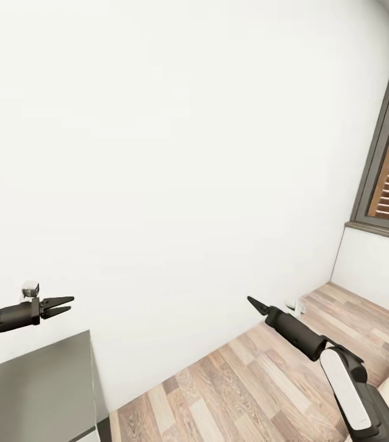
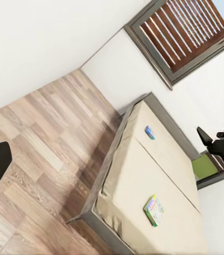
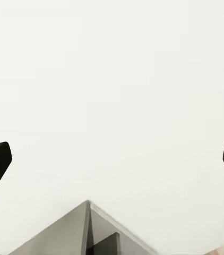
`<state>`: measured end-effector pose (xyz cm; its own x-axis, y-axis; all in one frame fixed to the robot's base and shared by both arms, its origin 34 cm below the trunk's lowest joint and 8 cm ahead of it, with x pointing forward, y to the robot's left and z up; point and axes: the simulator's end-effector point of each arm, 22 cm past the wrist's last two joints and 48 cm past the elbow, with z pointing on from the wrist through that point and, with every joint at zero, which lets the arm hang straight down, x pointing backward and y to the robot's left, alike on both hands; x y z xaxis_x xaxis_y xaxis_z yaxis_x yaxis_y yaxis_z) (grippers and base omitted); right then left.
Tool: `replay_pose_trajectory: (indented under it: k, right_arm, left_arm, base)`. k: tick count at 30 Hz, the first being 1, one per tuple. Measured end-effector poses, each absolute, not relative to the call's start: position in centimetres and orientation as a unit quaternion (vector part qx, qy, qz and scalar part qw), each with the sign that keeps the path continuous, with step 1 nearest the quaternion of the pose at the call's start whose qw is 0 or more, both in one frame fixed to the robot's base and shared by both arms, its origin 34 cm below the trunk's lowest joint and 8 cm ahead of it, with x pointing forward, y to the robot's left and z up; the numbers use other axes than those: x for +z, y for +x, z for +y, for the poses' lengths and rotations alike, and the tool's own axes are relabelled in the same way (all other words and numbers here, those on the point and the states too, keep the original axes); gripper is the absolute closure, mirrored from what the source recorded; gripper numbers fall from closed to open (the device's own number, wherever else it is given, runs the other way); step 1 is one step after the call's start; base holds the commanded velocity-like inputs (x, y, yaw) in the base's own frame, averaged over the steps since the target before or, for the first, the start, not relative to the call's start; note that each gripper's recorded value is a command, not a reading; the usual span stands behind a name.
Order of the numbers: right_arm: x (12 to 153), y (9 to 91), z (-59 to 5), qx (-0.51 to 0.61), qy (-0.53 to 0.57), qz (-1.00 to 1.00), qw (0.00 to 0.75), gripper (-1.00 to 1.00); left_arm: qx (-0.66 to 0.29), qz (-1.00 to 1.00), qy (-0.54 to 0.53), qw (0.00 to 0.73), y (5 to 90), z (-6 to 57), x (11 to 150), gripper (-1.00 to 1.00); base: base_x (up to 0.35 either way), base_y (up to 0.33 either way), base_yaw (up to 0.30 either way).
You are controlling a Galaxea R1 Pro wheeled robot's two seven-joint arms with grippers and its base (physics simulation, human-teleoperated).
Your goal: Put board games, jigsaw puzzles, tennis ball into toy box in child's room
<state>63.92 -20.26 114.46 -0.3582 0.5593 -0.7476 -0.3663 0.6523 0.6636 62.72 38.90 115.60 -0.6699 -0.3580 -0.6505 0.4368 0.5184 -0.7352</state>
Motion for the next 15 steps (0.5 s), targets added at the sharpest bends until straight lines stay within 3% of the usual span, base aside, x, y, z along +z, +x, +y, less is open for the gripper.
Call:
replay_pose_trajectory:
  k: [15]
  right_arm:
    - [113.3, 64.0, -20.6, 0.408, 0.078, 0.722, 0.554, -1.0]
  left_arm:
    - [-0.49, 0.77, 0.028, 0.409, 62.6, 38.8, 116.0, -1.0]
  base:
    - [0.0, 0.0, -0.277]
